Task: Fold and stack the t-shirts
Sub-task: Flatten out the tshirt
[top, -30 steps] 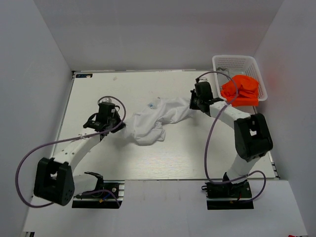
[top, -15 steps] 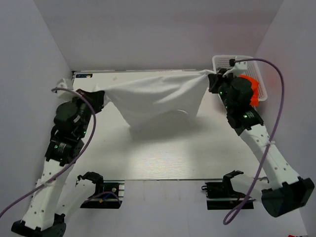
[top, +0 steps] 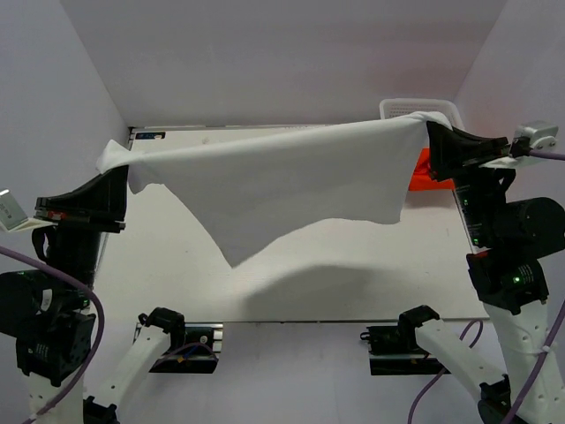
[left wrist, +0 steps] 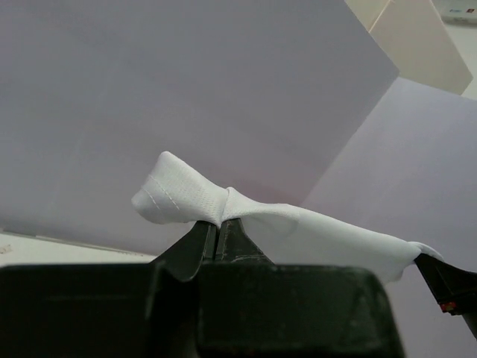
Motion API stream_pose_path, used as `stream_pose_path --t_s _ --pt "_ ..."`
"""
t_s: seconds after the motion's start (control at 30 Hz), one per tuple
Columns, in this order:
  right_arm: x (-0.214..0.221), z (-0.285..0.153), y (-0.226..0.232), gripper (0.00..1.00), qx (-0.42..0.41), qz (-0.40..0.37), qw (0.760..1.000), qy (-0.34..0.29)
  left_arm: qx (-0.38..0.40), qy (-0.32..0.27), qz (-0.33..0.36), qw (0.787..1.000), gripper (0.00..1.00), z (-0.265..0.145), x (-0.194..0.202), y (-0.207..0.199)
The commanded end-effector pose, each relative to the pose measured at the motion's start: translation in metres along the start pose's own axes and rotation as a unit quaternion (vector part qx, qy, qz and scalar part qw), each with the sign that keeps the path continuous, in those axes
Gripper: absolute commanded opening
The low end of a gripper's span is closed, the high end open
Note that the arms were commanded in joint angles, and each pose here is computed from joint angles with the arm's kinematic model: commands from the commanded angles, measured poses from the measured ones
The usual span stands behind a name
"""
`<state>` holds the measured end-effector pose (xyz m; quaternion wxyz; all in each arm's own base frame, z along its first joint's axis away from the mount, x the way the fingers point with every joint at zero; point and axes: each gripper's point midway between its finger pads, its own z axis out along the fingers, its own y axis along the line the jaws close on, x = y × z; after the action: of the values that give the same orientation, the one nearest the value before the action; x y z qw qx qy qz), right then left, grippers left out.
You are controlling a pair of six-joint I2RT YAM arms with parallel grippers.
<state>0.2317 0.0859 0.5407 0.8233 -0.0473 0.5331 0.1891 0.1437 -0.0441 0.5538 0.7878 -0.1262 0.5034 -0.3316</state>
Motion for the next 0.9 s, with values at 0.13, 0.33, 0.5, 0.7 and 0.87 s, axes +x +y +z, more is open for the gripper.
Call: stream_pose_path --t_s 0.13,0.33,0.5,0.7,0.87 --pt "0.026 0.023 0.006 0.0 -0.025 -0.014 1.0 0.013 -0.051 0.037 0.016 0.998 0.0 0.035 0.026 0.022" --pt "0.16 0.084 -0.013 0.0 0.016 0.001 0.987 0.159 -0.278 0.119 0.052 0.952 0.02 0.076 0.137 0.145" --pt "0.341 0.097 -0.021 0.01 0.018 0.053 0.941 0.334 -0.497 0.253 0.108 0.823 0.25 0.038 0.252 0.259" --pt "0.445 0.098 -0.02 0.9 0.004 0.091 0.891 0.446 -0.631 0.348 0.152 0.676 1.0 -0.016 0.316 0.33" --pt "0.448 0.086 -0.01 0.9 -0.023 0.096 0.887 0.452 -0.608 0.356 0.132 0.697 1.0 -0.002 0.324 0.325"
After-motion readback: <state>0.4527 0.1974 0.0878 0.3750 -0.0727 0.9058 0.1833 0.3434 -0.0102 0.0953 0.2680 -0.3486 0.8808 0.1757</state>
